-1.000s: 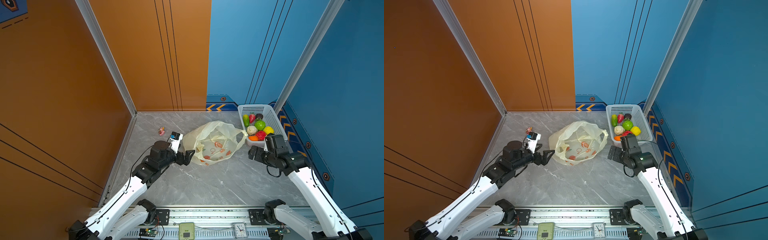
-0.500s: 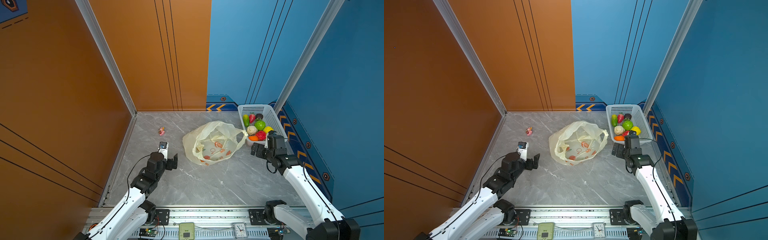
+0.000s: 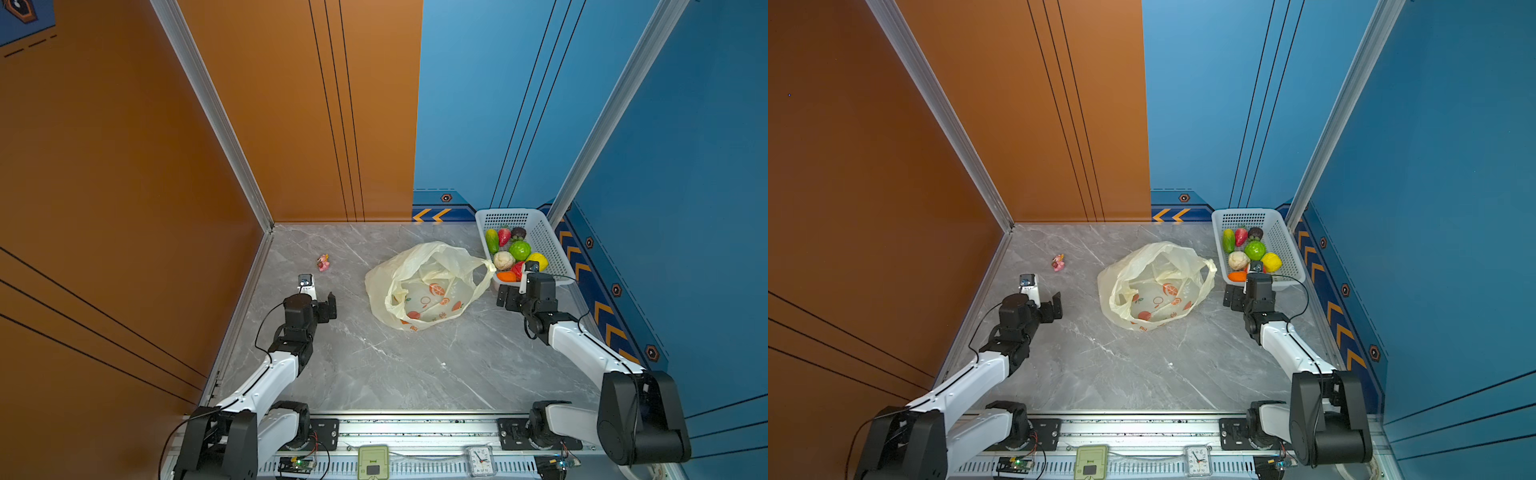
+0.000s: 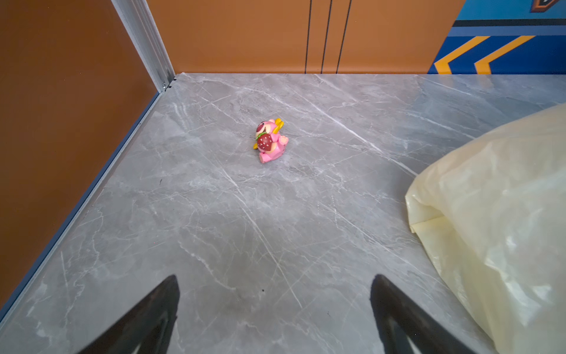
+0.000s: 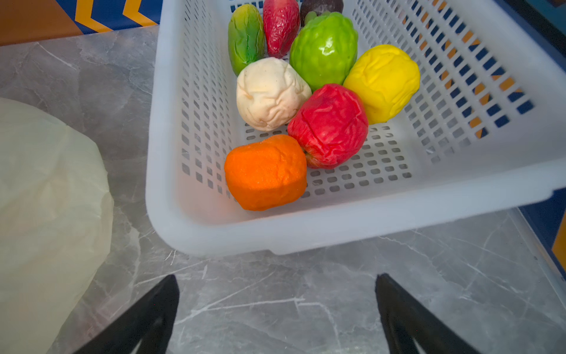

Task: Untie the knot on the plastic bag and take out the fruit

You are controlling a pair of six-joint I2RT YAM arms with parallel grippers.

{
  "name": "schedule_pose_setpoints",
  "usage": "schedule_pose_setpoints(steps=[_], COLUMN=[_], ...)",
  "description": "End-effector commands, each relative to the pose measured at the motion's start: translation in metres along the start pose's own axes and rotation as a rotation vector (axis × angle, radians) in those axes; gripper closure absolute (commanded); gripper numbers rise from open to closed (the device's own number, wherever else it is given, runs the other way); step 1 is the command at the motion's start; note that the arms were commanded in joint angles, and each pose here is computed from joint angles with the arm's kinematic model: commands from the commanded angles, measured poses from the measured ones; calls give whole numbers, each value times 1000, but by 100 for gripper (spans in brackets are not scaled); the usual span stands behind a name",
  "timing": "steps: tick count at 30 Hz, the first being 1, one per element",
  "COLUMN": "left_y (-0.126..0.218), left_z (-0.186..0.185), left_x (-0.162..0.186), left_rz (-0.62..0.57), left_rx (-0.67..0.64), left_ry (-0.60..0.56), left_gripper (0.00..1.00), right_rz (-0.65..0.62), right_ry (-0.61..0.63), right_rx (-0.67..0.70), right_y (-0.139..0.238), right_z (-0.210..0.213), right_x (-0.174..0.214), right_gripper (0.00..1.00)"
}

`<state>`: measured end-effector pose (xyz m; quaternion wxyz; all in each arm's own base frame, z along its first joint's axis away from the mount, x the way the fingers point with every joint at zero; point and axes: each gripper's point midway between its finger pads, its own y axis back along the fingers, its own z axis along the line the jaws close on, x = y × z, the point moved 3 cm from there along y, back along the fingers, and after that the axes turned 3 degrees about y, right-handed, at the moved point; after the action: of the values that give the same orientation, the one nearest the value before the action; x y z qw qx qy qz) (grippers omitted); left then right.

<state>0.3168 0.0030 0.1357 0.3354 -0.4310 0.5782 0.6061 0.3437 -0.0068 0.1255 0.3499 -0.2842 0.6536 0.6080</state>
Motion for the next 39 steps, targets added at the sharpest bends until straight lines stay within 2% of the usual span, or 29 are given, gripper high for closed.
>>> schedule_pose_setpoints(steps=[1,6,11,19,25,39], left_y=[-8,-26,-41,-45,-47,-51], left_z=[4,11,16,14,14,17], left_x=[-7,-7,-1,11,13,12], left_rz=[-97,-153,-146,-158,-162,-150], left_rx=[26,14,-3,18,11,-16], left_ry=[21,34,34,32,25,32], left_gripper=[2,2,2,2,2,2], right_rz=[-162,-219,-282,-332,-311,-310], right_ry=[28,14,4,5,35,37], right_rx=[22,18,22,18,65,66], right_y=[-5,-13,-16,-28,-29,-29], right_z=[-5,-7,-9,-5,-2,-2], right_x=[-17,-13,-9,6,6,6], right_gripper=[0,0,0,0,0,0])
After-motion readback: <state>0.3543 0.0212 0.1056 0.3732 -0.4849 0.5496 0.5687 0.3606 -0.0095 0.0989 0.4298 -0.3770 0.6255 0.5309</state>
